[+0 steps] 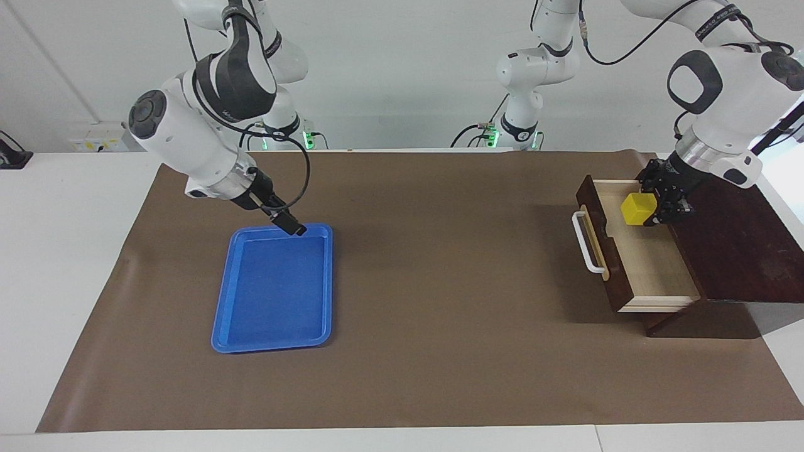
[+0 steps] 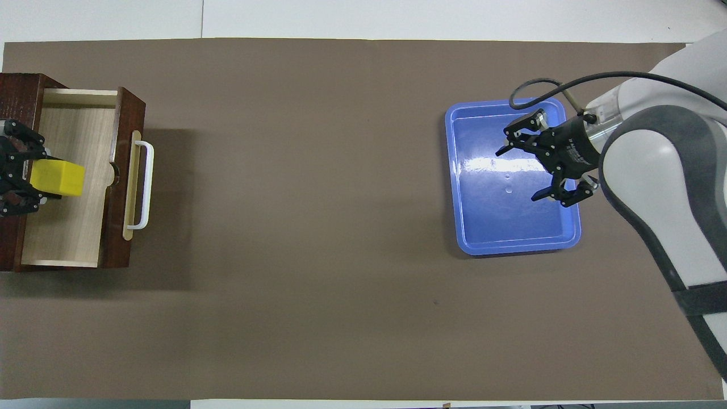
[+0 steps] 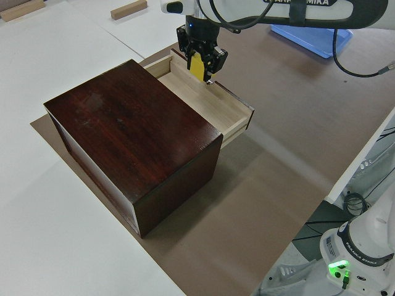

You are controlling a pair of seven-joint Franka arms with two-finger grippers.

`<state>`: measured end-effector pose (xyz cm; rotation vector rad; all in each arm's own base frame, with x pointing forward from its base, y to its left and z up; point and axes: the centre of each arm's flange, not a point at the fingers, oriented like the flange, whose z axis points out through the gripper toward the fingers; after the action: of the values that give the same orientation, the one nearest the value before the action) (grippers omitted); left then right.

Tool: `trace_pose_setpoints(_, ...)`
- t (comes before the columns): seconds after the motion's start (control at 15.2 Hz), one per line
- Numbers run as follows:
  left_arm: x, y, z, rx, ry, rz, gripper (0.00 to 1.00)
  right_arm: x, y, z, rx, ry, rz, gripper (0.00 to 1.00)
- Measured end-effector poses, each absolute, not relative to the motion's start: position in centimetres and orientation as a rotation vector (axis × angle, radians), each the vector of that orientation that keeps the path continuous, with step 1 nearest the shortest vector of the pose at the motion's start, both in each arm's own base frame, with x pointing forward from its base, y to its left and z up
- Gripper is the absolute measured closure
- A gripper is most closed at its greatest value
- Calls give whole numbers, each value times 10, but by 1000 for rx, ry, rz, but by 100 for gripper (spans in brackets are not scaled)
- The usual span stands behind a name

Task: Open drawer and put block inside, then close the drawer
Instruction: 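Lower the block into the drawer with the left gripper while the right gripper withdraws, then release the block in the drawer and raise the left gripper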

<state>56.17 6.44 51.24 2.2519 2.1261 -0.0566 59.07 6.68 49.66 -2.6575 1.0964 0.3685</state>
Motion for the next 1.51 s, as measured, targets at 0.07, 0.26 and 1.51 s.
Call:
trace_pose_setpoints(0.07, 556, 71, 508, 2242, 2139, -61, 44, 588, 50, 500, -2725, 986, 342, 0)
trace_pose_setpoints(0.26, 545, 71, 488, 2244, 2151, -78, 44, 579, 15, 516, -2881, 681, 274, 0)
trace_pose_setpoints(1.51, 541, 65, 434, 2231, 2133, -18, 19, 538, -35, 601, -3165, -59, 170, 0)
